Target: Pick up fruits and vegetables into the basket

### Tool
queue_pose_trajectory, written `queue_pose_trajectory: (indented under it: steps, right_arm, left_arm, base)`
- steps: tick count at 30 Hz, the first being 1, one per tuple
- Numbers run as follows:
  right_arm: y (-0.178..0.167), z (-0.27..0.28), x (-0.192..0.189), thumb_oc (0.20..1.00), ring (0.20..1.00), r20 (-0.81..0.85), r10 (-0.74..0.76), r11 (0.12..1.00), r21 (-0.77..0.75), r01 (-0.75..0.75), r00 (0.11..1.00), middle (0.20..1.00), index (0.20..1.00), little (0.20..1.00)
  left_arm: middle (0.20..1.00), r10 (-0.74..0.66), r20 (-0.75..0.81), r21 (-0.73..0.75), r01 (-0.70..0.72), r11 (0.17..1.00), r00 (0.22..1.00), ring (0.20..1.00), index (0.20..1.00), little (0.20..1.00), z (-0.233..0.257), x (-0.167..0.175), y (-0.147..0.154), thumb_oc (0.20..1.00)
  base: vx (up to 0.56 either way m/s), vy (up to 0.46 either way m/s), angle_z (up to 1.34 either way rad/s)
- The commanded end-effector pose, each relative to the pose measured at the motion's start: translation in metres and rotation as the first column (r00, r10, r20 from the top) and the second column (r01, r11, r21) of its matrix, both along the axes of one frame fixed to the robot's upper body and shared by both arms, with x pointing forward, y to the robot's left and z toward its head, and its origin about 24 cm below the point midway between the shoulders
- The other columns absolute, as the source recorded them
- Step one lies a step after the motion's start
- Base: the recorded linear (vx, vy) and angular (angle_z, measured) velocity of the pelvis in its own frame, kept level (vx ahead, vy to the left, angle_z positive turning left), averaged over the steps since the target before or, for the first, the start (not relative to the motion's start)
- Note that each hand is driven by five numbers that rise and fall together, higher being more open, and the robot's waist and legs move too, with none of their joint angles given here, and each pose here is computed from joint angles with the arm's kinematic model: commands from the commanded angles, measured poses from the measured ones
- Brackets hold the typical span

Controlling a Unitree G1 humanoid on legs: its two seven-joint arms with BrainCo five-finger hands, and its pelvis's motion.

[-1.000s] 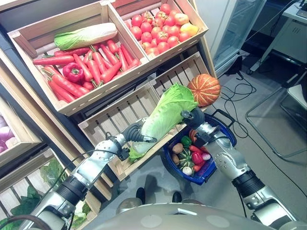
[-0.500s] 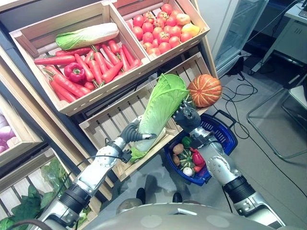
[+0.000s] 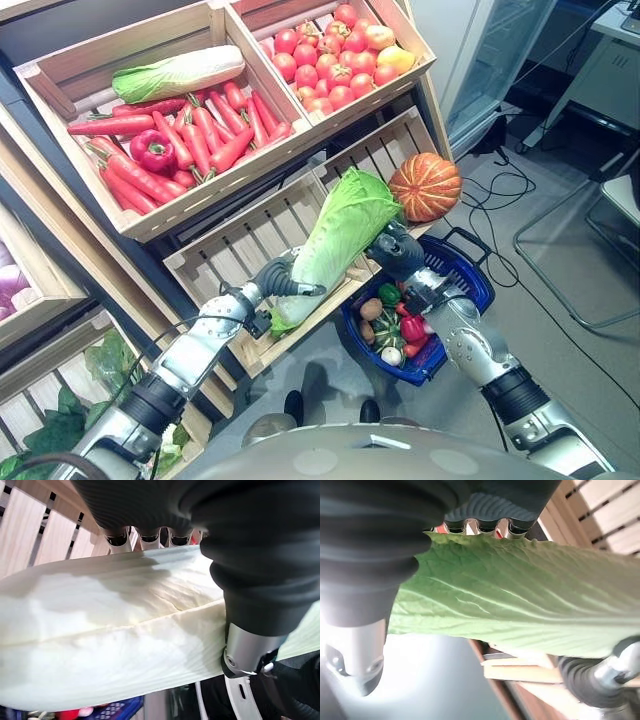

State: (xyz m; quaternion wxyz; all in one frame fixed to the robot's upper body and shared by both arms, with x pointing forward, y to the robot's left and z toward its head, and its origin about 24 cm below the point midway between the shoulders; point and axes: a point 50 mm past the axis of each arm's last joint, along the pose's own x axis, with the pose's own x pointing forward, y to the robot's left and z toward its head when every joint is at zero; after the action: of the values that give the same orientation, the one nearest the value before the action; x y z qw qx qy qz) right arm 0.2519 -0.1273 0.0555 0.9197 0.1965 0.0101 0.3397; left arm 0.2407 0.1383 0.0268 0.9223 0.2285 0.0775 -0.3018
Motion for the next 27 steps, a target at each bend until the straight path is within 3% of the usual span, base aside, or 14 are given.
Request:
queue_pose_trajectory:
  steps: [1, 5, 6, 7, 8, 9, 27]
  right_arm:
    - [0.030, 0.052, -0.002, 1.000, 1.000, 0.272, 0.118, 0.984, 0.095, -0.149, 0.955, 1.000, 1.000, 1.000]
    - [0.031, 0.052, -0.003, 1.000, 1.000, 0.257, 0.115, 0.980, 0.129, -0.152, 0.960, 1.000, 1.000, 1.000]
    - [0.033, 0.051, -0.004, 0.683, 0.683, 0.249, 0.115, 0.977, 0.148, -0.155, 0.962, 0.683, 0.683, 0.683]
    - [0.033, 0.051, -0.004, 0.429, 0.429, 0.244, 0.113, 0.975, 0.159, -0.155, 0.963, 0.429, 0.429, 0.429]
    - [0.034, 0.051, -0.005, 0.238, 0.238, 0.237, 0.110, 0.973, 0.174, -0.154, 0.965, 0.238, 0.238, 0.238]
    - [0.035, 0.050, -0.005, 0.200, 0.200, 0.233, 0.107, 0.972, 0.179, -0.151, 0.966, 0.200, 0.200, 0.200]
    - [0.043, 0.048, -0.007, 0.200, 0.200, 0.197, 0.124, 0.952, 0.253, -0.173, 0.972, 0.200, 0.200, 0.200]
  left_arm:
    - [0.200, 0.002, 0.050, 0.071, -0.006, 0.997, 0.999, 0.200, 0.200, 0.200, 0.009, 0.017, 0.012, 0.200]
    - [0.200, -0.005, 0.069, 0.051, 0.002, 0.999, 0.998, 0.200, 0.200, 0.200, 0.011, 0.017, 0.009, 0.200]
    - [0.200, -0.005, 0.076, 0.040, 0.002, 0.999, 0.997, 0.200, 0.200, 0.200, 0.013, 0.017, 0.007, 0.200]
    - [0.200, -0.008, 0.078, 0.042, 0.005, 0.999, 0.997, 0.200, 0.200, 0.200, 0.013, 0.017, 0.006, 0.200]
    - [0.200, -0.012, 0.081, 0.040, 0.009, 0.999, 0.997, 0.200, 0.200, 0.200, 0.014, 0.016, 0.006, 0.200]
    - [0.200, -0.018, 0.081, 0.039, 0.015, 0.999, 0.997, 0.200, 0.200, 0.200, 0.014, 0.016, 0.005, 0.200]
    - [0.200, -0.041, 0.117, 0.037, 0.037, 0.999, 0.992, 0.200, 0.200, 0.200, 0.020, 0.016, -0.002, 0.200]
  base:
    - [0.00, 0.000, 0.00]
    - [0.00, 0.000, 0.00]
    - [0.00, 0.000, 0.00]
    - [-0.01, 0.004, -0.03]
    - [-0.02, 0.004, -0.03]
    - [-0.02, 0.003, -0.03]
    - [0.00, 0.000, 0.00]
